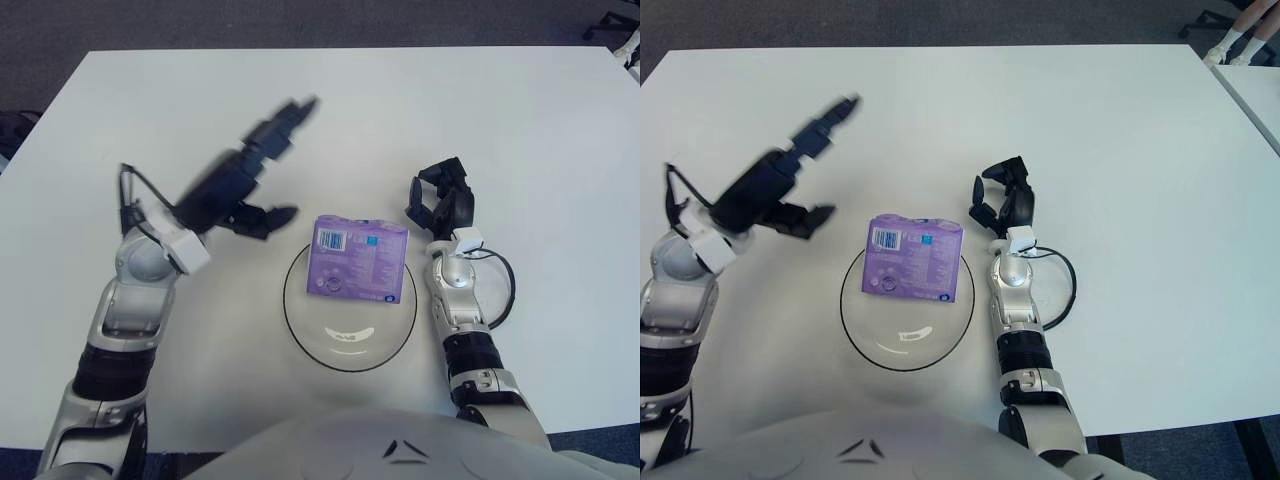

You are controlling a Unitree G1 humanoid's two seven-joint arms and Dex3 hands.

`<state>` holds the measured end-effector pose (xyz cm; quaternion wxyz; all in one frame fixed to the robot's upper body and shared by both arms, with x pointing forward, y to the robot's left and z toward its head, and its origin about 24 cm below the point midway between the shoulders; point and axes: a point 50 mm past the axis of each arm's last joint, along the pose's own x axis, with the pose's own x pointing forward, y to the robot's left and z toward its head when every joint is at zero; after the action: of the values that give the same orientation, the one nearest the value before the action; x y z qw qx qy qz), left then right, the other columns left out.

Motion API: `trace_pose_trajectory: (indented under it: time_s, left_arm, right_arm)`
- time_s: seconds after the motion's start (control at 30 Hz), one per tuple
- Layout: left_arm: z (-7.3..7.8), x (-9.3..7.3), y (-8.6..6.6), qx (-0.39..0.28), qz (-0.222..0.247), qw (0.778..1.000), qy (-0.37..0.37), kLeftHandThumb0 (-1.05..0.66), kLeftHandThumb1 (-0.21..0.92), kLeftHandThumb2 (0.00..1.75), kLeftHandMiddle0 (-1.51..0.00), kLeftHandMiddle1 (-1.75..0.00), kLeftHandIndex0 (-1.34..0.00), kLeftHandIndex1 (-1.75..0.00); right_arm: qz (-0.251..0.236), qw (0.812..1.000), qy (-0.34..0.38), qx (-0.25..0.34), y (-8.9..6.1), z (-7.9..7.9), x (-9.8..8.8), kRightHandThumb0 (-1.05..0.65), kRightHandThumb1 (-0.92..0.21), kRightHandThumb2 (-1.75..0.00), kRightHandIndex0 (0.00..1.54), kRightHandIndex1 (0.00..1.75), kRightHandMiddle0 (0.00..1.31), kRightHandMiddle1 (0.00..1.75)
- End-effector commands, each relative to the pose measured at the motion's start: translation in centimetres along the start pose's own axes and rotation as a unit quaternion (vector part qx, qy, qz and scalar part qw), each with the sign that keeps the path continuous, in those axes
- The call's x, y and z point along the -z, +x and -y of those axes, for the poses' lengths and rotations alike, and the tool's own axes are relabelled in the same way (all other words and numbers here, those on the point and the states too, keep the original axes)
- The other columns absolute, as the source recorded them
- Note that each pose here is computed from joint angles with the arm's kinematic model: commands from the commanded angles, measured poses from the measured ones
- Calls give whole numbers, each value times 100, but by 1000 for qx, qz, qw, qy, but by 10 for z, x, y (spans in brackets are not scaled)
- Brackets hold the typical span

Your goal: Put the tissue paper into the plate.

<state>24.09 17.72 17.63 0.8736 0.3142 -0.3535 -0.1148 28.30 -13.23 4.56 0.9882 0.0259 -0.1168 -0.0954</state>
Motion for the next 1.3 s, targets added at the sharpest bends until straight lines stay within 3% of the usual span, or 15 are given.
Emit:
trace_pose_trajectory:
  time_s: [0.0,0.2,0.3,0.4,0.6,0.87,1.27]
  left_arm:
    - [19,16,-16,-183,-43,981,-55,-58,92,103,-7,-67,0,-85]
    - [32,32,-29,-277,-128,945,-115,-45,92,109,-14,-102,-3,-151]
    - [35,37,-31,-307,-146,932,-127,-38,92,71,-28,-108,-14,-167]
    - [37,45,-36,-339,-179,913,-141,-36,90,61,-37,-115,-19,-172]
    - [43,55,-44,-368,-220,893,-135,-36,82,68,-50,-128,-25,-174]
    - [49,65,-51,-362,-255,887,-130,-36,81,69,-56,-134,-26,-175]
    - [69,86,-69,-291,-301,895,-152,-36,82,68,-54,-139,-25,-175]
  right_arm:
    - [-206,977,-47,12,-63,22,69,-39,-63,-92,61,136,37,175]
    - [-204,978,-52,10,-63,22,69,-39,-63,-92,61,136,37,175]
    - [-203,978,-52,10,-62,22,69,-39,-63,-93,62,136,37,175]
    - [-204,978,-50,9,-62,22,68,-39,-62,-93,62,137,38,175]
    - [-206,977,-50,8,-61,21,68,-39,-62,-93,62,137,38,175]
    - [-206,977,-50,4,-61,20,67,-39,-63,-93,62,137,37,175]
    - [-194,980,-41,-7,-62,19,65,-39,-62,-94,63,138,38,175]
